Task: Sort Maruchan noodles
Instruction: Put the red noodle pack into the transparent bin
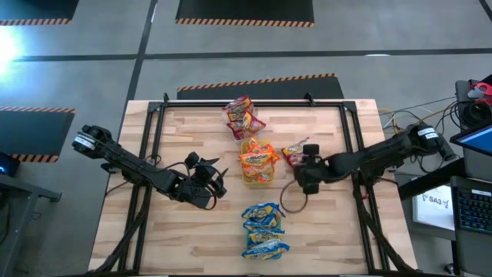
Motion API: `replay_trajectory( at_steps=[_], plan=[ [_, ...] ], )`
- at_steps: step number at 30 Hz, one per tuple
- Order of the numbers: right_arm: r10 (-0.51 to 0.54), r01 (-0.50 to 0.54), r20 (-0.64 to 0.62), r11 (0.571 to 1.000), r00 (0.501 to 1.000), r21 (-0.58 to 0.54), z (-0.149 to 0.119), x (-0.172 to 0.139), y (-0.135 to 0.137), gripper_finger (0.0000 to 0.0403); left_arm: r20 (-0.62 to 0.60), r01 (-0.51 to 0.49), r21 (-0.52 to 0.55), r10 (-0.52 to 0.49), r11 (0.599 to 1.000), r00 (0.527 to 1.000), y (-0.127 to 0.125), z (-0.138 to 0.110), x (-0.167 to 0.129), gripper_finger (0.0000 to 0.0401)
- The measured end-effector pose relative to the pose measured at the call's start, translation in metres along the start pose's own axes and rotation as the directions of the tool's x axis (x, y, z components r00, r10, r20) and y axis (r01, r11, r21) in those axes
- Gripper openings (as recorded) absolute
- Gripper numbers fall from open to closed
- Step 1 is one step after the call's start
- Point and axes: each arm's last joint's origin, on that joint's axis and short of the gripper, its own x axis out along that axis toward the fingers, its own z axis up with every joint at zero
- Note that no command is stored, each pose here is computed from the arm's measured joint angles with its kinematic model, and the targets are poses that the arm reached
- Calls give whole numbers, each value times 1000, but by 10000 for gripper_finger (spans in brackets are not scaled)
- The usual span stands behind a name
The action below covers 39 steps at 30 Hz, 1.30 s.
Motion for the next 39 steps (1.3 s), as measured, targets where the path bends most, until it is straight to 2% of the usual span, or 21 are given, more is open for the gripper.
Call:
replay_trajectory(
  at_steps=[3,7,13,16,21,26,31,34,39],
  plan=[
    [-24,23,-5,997,1000,-74,-3,3,13,140,0,0,-6,0,1000,1000,0,0,0,217],
    [-22,19,-41,998,999,-64,-3,13,25,145,0,0,-12,0,1000,1000,0,0,0,217],
    [-37,29,-113,997,993,-73,-5,29,33,180,-1,-1,-21,1,1000,1000,0,0,0,217],
    [-95,82,-132,991,987,-103,-6,36,35,193,-1,-1,-20,1,1000,1000,0,0,0,217],
    [-212,183,-135,963,968,-196,-8,43,38,194,-2,-1,-18,1,1000,1000,0,0,0,217],
    [-274,239,-141,945,951,-226,-9,52,44,195,-3,-2,-16,2,1000,1000,0,0,0,217],
    [-370,317,-152,903,916,-291,-11,66,50,196,-3,-2,-15,2,1000,1000,1,0,0,217],
    [-384,314,-178,891,906,-327,-15,75,55,196,-4,-2,-16,2,1000,1000,1,0,0,217],
    [-391,325,-189,895,901,-305,-17,78,56,191,-3,-2,-16,2,1000,1000,0,0,0,217]
  ],
)
